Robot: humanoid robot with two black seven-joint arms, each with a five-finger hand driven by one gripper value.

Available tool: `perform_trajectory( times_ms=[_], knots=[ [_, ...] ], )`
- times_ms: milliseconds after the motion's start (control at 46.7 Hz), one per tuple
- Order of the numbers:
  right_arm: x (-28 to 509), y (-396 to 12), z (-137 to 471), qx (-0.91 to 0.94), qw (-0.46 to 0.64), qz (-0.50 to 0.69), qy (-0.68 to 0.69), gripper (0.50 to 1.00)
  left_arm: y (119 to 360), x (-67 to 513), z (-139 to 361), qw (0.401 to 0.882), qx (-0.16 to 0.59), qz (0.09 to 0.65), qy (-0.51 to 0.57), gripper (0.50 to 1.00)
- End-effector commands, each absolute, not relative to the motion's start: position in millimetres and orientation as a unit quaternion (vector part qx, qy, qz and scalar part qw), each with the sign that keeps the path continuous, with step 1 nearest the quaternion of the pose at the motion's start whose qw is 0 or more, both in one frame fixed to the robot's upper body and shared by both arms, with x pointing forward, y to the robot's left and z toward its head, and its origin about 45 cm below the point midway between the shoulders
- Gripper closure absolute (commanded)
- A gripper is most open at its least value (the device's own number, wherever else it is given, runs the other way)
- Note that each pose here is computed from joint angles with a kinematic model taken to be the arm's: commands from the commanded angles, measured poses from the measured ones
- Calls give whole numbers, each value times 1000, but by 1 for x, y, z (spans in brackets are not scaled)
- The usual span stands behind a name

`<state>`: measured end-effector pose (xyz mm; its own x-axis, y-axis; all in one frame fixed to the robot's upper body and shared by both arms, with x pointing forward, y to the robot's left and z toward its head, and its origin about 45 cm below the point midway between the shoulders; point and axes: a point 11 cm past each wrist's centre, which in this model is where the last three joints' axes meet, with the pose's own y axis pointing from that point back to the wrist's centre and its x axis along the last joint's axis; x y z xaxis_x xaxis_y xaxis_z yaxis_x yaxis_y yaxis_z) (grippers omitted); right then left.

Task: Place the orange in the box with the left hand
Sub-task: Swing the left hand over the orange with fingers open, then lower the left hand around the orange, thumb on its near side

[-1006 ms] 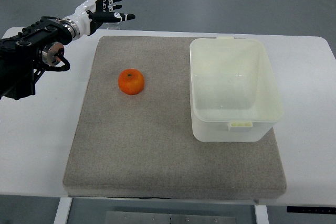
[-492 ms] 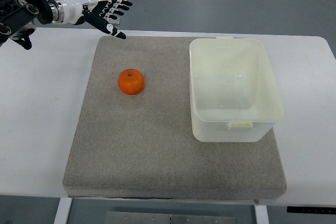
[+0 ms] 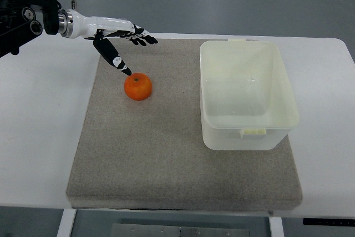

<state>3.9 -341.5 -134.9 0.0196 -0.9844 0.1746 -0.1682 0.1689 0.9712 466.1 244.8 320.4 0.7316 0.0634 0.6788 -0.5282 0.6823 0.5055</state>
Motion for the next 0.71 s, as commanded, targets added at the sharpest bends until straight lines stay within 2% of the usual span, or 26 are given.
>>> perform_trajectory(
  times_ms=[0,214,685],
  knots=[
    [4,-342,-135,503,507,-403,-572,574,238,464,322,850,355,153,-358,598],
    [4,-342,-135,503,507,-403,-572,574,233,465,310,803,373,135,-445,585],
    [4,-342,-135,503,506,-403,-573,574,238,455,281,808,385,103,-434,570]
  ],
)
